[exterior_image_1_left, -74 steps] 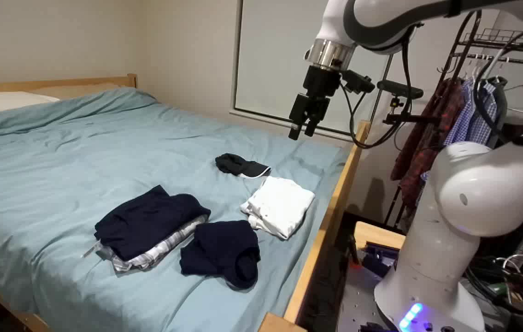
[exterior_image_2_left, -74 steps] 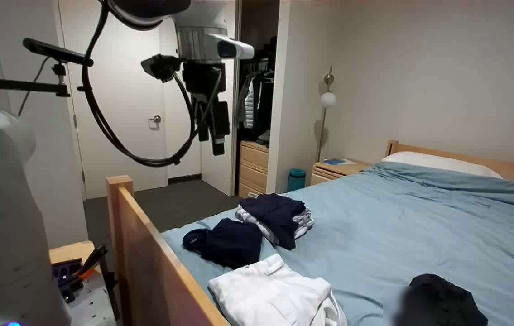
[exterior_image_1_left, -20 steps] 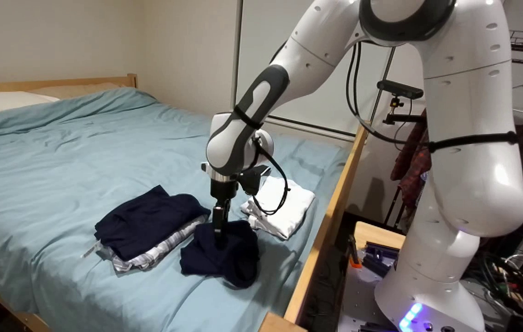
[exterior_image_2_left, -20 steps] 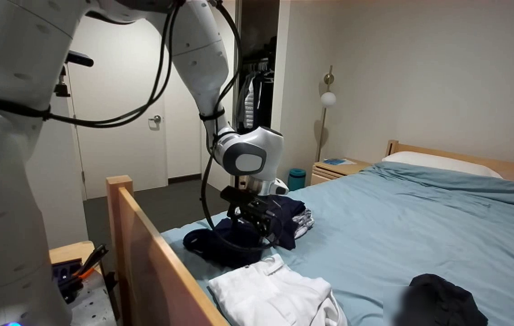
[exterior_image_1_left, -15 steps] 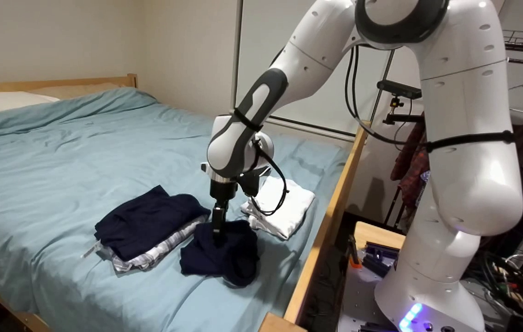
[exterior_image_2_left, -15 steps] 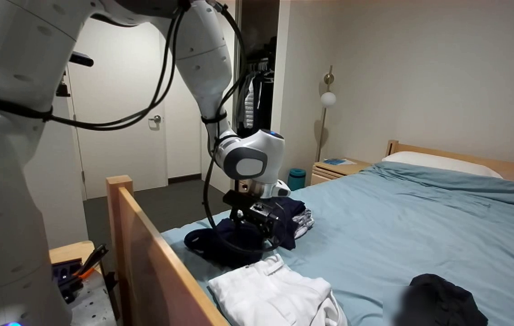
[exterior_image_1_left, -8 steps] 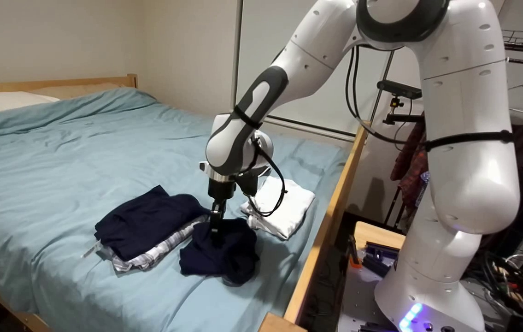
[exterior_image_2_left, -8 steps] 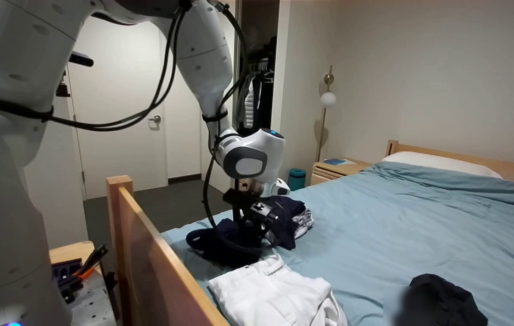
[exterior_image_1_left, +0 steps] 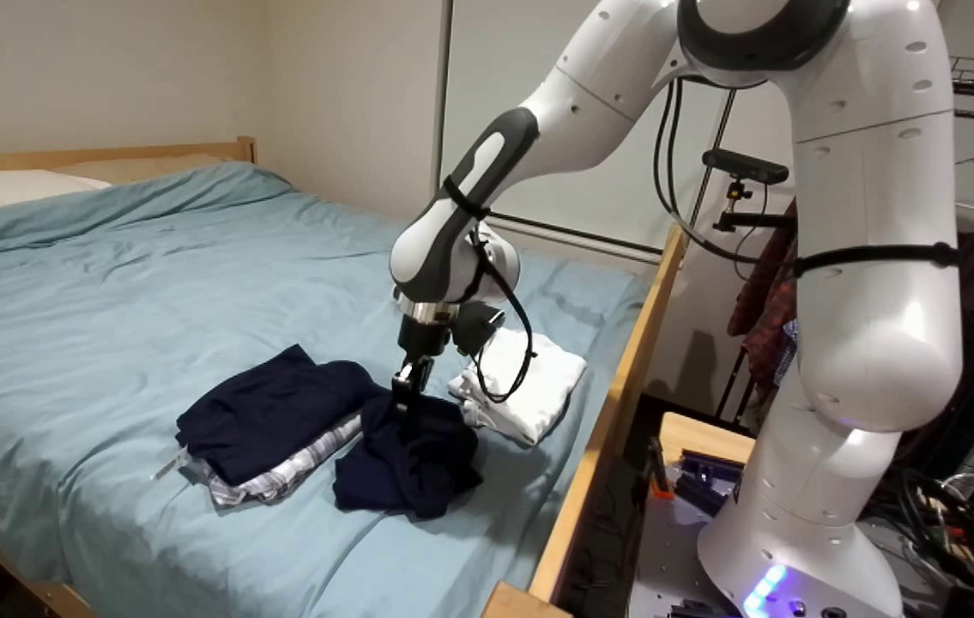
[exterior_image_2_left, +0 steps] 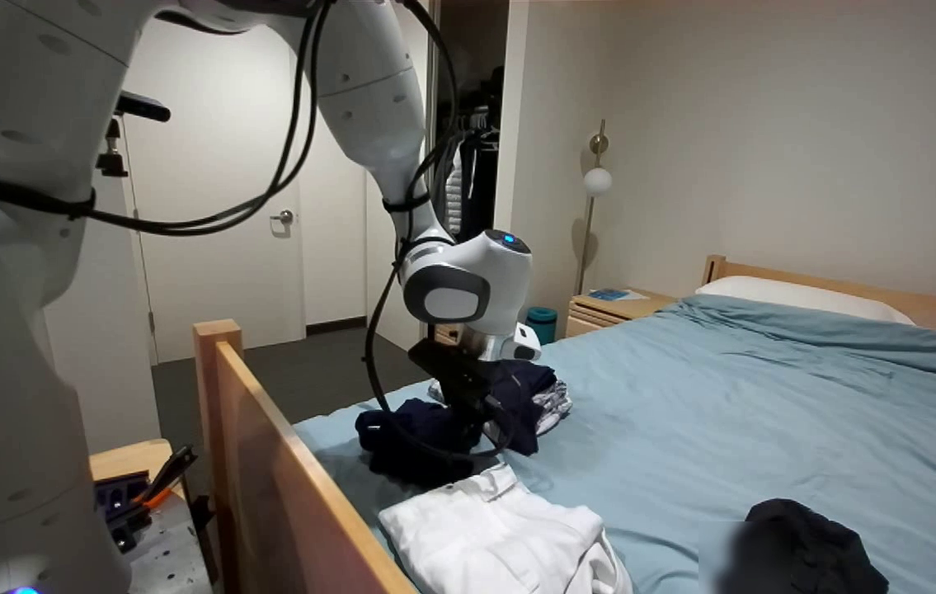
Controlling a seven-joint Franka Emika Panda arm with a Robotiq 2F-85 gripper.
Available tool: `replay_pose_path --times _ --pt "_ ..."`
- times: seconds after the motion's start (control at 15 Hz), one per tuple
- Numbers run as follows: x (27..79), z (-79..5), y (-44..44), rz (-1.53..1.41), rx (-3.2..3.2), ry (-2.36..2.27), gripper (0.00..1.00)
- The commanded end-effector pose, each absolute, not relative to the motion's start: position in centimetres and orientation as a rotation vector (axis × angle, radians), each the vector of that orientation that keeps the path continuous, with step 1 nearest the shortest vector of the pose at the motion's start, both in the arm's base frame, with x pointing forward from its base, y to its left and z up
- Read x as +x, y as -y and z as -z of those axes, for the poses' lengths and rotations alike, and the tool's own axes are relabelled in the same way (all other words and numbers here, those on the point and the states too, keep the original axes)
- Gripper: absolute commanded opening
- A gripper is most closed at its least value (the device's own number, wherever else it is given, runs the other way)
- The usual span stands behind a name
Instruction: Put the black shirt on the white shirt
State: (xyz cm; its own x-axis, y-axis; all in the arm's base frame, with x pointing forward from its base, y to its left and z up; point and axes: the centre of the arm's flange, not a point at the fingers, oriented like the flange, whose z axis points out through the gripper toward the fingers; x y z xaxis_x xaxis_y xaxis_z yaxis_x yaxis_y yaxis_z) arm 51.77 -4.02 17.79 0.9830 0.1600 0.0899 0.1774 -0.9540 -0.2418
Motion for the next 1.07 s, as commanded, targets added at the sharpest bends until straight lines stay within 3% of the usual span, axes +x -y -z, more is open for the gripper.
replay_pose_path --times 0.0,0.53,1.0 --pt "47.8 -21.6 5.6 0.231 -2.934 0.053 0.08" --pt "41.4 -27.8 7.4 0.294 -3.117 -0.351 0.08" --pt "37.9 -33.1 14.5 0.350 -3.257 -0.653 0.08"
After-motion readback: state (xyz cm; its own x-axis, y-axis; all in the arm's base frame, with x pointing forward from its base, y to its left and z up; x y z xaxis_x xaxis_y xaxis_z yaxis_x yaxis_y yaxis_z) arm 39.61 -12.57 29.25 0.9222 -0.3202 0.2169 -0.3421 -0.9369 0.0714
